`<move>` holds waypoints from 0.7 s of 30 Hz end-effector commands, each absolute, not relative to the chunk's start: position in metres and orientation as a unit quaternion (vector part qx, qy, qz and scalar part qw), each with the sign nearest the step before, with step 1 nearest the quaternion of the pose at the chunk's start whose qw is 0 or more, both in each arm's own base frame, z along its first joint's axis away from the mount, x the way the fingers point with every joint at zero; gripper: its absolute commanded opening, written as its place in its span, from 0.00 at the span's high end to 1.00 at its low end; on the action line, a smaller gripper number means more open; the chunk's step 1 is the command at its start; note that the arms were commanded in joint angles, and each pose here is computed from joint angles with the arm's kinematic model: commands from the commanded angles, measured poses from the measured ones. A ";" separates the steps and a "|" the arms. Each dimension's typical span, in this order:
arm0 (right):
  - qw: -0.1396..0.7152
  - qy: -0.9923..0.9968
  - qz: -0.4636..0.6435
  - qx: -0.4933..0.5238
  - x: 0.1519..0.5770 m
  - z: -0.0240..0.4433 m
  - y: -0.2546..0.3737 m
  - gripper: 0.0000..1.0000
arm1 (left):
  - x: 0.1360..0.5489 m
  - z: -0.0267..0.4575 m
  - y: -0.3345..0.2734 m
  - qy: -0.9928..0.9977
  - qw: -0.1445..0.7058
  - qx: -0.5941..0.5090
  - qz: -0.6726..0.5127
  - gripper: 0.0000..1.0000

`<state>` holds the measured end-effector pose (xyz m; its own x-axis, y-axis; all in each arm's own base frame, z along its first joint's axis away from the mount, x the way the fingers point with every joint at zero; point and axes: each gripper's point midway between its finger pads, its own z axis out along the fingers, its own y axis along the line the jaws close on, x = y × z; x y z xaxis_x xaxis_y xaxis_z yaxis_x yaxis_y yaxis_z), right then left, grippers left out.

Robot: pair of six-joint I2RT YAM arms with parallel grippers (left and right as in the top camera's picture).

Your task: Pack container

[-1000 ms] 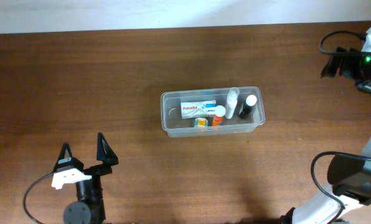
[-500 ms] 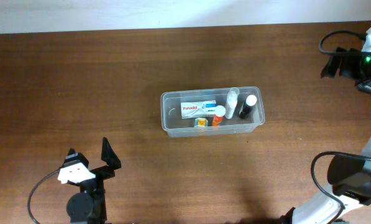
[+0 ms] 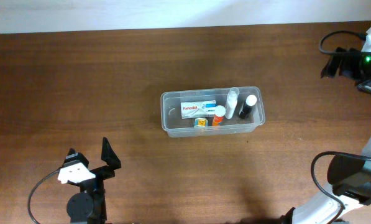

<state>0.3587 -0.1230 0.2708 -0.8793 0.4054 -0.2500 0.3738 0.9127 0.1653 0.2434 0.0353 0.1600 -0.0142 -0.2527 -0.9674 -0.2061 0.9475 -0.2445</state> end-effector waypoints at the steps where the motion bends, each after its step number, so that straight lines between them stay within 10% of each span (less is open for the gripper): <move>1: 0.143 0.967 0.052 0.205 0.357 0.273 -0.124 0.02 | 0.243 0.160 0.038 0.710 0.683 -0.169 -0.013 0.01; 21: 0.182 0.962 0.044 0.200 0.344 0.301 -0.118 0.02 | 0.243 0.160 0.038 0.710 0.683 -0.169 -0.013 0.01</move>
<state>0.3579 -0.1226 0.2732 -0.8779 0.4043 -0.2567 0.3724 0.9133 0.1650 0.2434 0.0353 0.1600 -0.0142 -0.2527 -0.9674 -0.2061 0.9475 -0.2445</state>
